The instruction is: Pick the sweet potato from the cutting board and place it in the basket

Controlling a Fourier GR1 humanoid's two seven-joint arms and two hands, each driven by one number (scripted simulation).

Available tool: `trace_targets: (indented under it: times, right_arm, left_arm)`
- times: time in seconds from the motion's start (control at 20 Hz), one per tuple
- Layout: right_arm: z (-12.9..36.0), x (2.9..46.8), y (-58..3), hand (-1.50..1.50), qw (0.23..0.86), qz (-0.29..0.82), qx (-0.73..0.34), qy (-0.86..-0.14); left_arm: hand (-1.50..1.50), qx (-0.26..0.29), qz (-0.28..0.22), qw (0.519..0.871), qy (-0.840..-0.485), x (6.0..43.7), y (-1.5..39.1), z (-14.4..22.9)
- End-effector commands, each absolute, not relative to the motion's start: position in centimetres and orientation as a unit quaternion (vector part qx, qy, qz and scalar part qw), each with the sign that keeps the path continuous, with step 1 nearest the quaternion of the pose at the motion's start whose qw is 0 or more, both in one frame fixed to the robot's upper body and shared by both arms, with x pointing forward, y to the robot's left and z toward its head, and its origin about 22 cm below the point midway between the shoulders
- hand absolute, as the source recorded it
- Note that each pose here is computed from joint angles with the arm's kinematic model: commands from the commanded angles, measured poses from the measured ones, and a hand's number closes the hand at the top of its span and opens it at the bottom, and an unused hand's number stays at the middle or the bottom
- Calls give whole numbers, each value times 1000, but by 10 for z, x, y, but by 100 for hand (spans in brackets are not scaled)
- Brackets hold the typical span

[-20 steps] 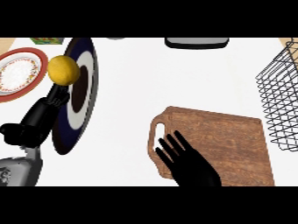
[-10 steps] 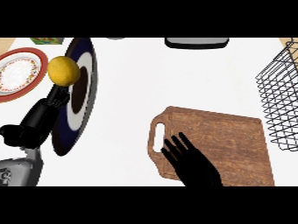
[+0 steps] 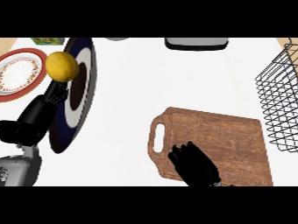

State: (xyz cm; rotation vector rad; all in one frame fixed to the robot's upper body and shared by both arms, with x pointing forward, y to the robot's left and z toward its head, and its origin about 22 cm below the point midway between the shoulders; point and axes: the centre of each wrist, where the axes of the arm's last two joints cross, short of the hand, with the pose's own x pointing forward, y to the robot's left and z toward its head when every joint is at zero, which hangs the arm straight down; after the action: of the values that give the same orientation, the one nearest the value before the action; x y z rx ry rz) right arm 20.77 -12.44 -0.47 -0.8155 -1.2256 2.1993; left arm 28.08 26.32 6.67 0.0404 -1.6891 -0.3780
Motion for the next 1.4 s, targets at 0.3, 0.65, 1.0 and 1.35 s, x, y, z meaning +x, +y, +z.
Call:
trace_targets:
  times: [0.3,0.65,1.0,1.35]
  right_arm:
    - [-14,171,-184,150,404,723,-300,-473]
    - [-10,113,-246,150,525,597,-315,-518]
    - [19,82,-253,150,581,472,-214,-628]
    - [97,60,-237,150,546,305,-159,-764]
  left_arm:
    - [0,43,-151,648,-745,278,278,59]
    - [0,36,-152,653,-741,276,292,59]
    - [0,26,-158,652,-742,280,267,68]
    - [0,35,-151,653,-741,271,272,64]
